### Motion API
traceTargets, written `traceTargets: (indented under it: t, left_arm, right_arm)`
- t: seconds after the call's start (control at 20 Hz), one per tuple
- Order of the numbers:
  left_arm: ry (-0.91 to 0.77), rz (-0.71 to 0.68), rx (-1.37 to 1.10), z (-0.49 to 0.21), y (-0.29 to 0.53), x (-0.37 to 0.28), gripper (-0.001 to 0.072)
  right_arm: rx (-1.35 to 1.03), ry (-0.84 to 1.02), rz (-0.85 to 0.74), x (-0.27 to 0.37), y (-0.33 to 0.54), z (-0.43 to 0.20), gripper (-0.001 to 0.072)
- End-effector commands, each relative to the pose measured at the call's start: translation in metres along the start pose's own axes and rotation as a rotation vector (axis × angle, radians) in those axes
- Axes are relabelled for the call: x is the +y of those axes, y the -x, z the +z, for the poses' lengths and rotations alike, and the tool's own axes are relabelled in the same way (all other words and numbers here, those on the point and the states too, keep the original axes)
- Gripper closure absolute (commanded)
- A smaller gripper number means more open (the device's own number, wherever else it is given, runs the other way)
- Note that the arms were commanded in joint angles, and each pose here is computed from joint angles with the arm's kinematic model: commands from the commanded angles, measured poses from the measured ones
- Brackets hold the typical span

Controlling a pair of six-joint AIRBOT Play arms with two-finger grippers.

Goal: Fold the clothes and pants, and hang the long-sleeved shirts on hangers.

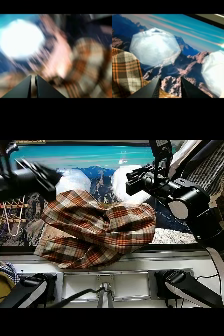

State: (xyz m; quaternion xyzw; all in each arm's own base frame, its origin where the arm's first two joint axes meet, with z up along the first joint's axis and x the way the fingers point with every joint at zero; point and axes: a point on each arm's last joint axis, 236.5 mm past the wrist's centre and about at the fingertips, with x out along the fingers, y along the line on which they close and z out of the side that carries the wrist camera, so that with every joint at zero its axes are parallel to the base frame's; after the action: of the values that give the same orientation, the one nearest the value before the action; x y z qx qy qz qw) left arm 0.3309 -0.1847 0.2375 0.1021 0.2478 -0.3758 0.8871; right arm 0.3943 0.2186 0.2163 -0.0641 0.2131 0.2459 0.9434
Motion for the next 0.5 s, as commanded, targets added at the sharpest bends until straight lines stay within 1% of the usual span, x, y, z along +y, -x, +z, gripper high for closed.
traceTargets:
  t: [0.0,0.2,0.3,0.4,0.45]
  left_arm:
    - [0.109,-0.117,0.179,-0.069,-0.015,-0.029,0.0628]
    - [0.189,-0.196,0.116,-0.080,-0.008,-0.062,0.0627]
    - [0.214,-0.261,0.079,-0.075,-0.001,-0.084,0.0566]
    - [0.235,-0.323,0.106,-0.077,0.001,-0.105,0.0514]
    - [0.227,-0.363,0.133,-0.081,0.001,-0.119,0.0513]
  right_arm:
    - [-0.005,0.000,0.001,0.001,0.000,0.001,0.0413]
    - [-0.035,0.002,-0.001,0.000,0.000,0.008,0.0413]
    - [-0.147,-0.013,0.004,0.001,0.003,0.035,0.0414]
    - [-0.207,-0.038,0.017,0.003,0.006,0.049,0.0414]
    - [-0.210,-0.048,0.024,0.005,0.006,0.050,0.0414]
